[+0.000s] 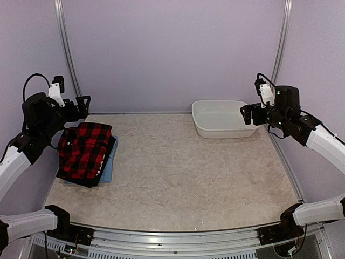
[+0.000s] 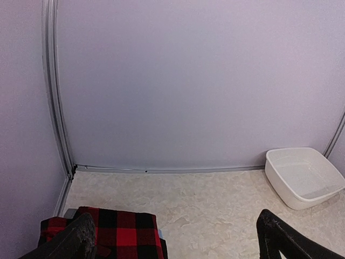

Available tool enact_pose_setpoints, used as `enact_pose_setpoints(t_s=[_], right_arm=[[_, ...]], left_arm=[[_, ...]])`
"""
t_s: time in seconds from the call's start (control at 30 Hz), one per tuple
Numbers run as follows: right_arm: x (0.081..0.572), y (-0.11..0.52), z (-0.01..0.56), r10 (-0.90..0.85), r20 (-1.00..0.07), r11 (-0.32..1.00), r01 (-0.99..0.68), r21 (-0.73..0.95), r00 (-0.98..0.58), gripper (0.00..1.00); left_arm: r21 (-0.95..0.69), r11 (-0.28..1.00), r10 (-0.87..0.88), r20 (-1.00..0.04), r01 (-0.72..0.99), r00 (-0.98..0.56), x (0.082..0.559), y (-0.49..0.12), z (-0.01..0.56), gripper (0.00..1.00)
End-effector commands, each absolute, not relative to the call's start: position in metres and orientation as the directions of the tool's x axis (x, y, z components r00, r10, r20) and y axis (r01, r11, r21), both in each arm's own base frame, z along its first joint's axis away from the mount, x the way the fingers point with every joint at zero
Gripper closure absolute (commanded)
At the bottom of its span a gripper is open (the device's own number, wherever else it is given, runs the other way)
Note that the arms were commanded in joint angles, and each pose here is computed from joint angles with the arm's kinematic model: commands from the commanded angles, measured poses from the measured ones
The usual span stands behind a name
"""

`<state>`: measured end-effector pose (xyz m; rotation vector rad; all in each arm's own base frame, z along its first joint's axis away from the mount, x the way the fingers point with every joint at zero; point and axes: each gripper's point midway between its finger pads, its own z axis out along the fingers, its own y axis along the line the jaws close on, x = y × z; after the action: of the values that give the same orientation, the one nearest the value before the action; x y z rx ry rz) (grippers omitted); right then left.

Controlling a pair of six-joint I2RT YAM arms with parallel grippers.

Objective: Fold and stack the long sleeve shirts
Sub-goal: Reset both arms

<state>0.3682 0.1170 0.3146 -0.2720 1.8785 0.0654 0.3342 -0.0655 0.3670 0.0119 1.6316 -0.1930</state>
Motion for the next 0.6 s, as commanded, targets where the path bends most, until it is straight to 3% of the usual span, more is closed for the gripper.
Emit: enact_pose_setpoints(t_s=[0.0,0.57], right_arm=[[0.3684,0.1156,0.319,-0.151,-0.949,0.972,-0.216,-0.092,-0.278,0.01],[0.3666,0.1155,0.3169,-0.152,-0.947,0.971,-0.219,-0.09,-0.284,0.0]], left_arm=[[-0.106,0.988,-0.103,-0.994,0.109,-0.033,0.33,-0.0612,0.3742,0.01],[-0.1,0.99,-0.097,-0.995,0.098,-0.034,0.3297,-0.0592,0.3736,0.01]])
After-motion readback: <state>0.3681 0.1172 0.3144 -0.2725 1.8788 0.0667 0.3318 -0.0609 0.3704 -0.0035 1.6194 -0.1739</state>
